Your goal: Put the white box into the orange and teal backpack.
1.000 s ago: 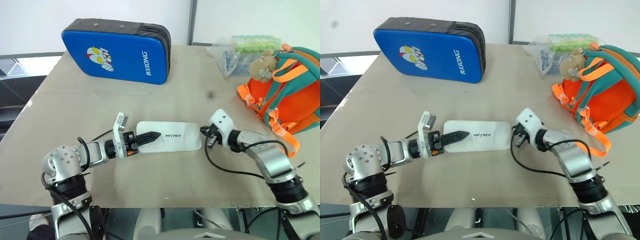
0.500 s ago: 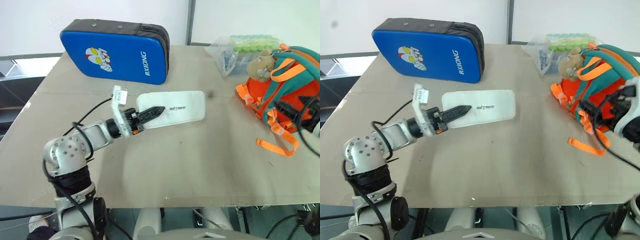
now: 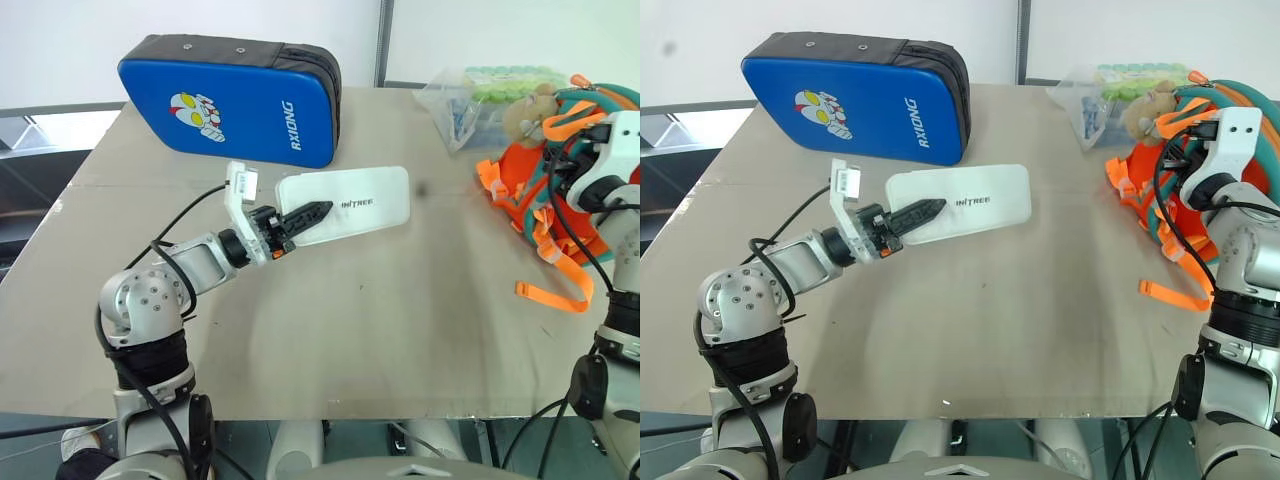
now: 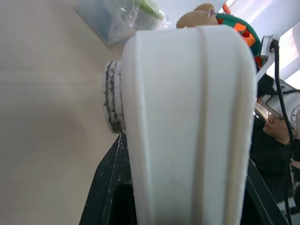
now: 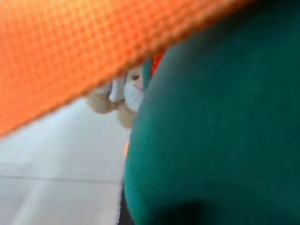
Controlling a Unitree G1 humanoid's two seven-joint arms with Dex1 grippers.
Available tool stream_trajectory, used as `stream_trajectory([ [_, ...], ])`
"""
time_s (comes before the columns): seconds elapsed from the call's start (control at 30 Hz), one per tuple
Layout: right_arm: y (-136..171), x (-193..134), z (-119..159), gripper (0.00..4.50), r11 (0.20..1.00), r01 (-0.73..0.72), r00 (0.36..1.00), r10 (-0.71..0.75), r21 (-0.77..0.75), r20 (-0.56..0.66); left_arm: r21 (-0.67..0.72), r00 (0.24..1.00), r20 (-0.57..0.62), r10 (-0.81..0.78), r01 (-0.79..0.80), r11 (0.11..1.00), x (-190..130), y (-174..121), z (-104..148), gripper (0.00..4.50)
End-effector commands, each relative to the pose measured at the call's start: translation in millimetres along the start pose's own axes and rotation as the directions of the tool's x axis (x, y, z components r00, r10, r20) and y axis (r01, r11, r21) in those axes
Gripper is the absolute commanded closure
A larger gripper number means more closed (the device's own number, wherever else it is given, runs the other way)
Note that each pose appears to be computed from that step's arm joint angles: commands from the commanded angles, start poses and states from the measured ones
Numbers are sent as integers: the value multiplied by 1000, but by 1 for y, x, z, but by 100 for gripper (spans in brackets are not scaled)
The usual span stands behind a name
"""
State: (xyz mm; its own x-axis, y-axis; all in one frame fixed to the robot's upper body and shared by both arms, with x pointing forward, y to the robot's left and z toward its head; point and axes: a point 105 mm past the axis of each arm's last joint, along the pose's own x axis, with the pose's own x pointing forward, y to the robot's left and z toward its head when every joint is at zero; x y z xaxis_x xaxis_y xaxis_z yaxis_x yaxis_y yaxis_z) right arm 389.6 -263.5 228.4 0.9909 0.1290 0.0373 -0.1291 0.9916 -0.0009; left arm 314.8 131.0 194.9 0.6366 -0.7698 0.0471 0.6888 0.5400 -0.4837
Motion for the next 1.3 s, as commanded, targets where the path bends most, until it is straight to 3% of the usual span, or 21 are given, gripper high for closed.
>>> stream_trajectory([
  [0.03,13,7,38,448,993,-107,979,114,-47,171,52,994,106,-12,7,999,-5,-9,18,353],
  [0.13,39,8,60,448,957,-274,925,289,-94,246,47,984,177,22,-31,998,-9,-2,28,353],
  [0.23,71,3,85,448,884,-448,831,468,-137,302,25,961,267,66,-75,997,-16,7,45,353],
  [0.43,124,-16,113,448,707,-660,644,706,-252,294,40,911,377,168,-197,980,-35,24,70,353],
  [0.6,152,-35,107,448,563,-786,514,824,-255,238,42,883,430,191,-231,972,-55,25,83,353],
  [0.7,167,-51,82,448,456,-858,439,890,-238,121,118,877,443,183,-260,959,-70,18,91,353],
  [0.77,170,-64,56,448,388,-900,393,919,-198,16,209,915,383,128,-221,953,-81,1,88,353],
  [0.87,164,-72,38,448,371,-909,388,920,-189,-60,308,954,300,18,-115,944,-96,-18,85,353],
  [0.9,163,-73,36,448,370,-909,389,919,-194,-71,327,958,286,-4,-94,940,-99,-21,85,353],
  [0.97,158,-82,35,448,323,-940,327,945,-112,-15,384,970,237,-47,-49,922,-100,-27,89,353],
  [1.1,145,-88,29,448,312,-944,322,943,-111,-88,514,985,109,-137,62,856,-84,-39,88,353],
  [1.3,142,-89,34,448,301,-944,314,945,-134,-94,589,967,-34,-253,224,776,-64,-48,78,353],
])
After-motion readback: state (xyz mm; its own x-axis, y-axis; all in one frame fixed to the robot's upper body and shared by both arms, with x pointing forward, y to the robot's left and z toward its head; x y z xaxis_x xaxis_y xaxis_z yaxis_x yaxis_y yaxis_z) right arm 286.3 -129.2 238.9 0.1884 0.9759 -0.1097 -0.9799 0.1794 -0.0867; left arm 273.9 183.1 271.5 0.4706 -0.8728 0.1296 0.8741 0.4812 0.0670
